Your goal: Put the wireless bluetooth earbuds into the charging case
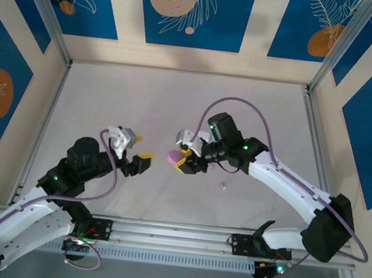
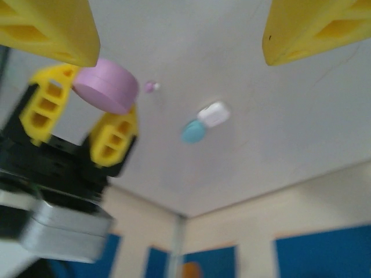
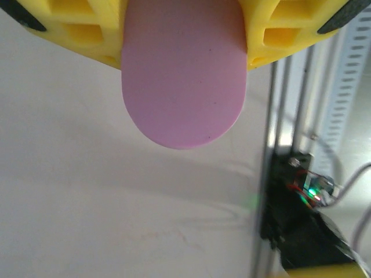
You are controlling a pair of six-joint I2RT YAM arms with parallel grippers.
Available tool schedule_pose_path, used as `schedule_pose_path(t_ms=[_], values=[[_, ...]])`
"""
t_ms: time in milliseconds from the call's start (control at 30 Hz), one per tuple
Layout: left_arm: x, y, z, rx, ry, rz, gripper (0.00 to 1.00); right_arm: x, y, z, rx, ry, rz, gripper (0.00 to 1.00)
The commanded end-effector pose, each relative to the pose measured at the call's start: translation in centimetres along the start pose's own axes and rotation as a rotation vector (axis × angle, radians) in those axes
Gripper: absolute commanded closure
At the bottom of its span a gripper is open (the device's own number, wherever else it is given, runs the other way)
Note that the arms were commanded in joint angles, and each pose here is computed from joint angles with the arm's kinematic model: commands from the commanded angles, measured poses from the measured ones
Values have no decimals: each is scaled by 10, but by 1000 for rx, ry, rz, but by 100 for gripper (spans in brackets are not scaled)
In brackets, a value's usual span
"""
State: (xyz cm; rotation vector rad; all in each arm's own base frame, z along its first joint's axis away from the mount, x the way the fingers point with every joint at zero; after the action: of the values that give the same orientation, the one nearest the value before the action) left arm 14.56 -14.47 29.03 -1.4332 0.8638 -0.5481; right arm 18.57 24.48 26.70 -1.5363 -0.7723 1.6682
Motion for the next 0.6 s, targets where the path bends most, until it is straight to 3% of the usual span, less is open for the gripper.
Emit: schedule_pose_path(t_ms=[0,233,567], values=[[-3,-25,-24,194,268,-127,27,-19,-17,20,-22,-132,-60,69],[9,-31,-37,243,477,-56,28,-34,-38,27,-99,-133,-113,69],[25,-35,-28,247,396,-32,39,-32,-44,26,-149,-99,-113,69]])
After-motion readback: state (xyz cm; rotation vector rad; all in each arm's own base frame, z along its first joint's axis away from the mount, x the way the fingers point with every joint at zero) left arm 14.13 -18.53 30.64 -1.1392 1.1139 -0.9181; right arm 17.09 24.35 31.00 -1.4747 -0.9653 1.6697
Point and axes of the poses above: each hand's point on the last joint's axis, 136 mm out from that joint toward the fingers, its own x axis out along the fingers, its own z axis along the line the jaws close on, y = z × x, the point moved 8 cm from there along -x, back along the fingers, and after that the axes turned 1 degree about x, right-handed, at the moved point
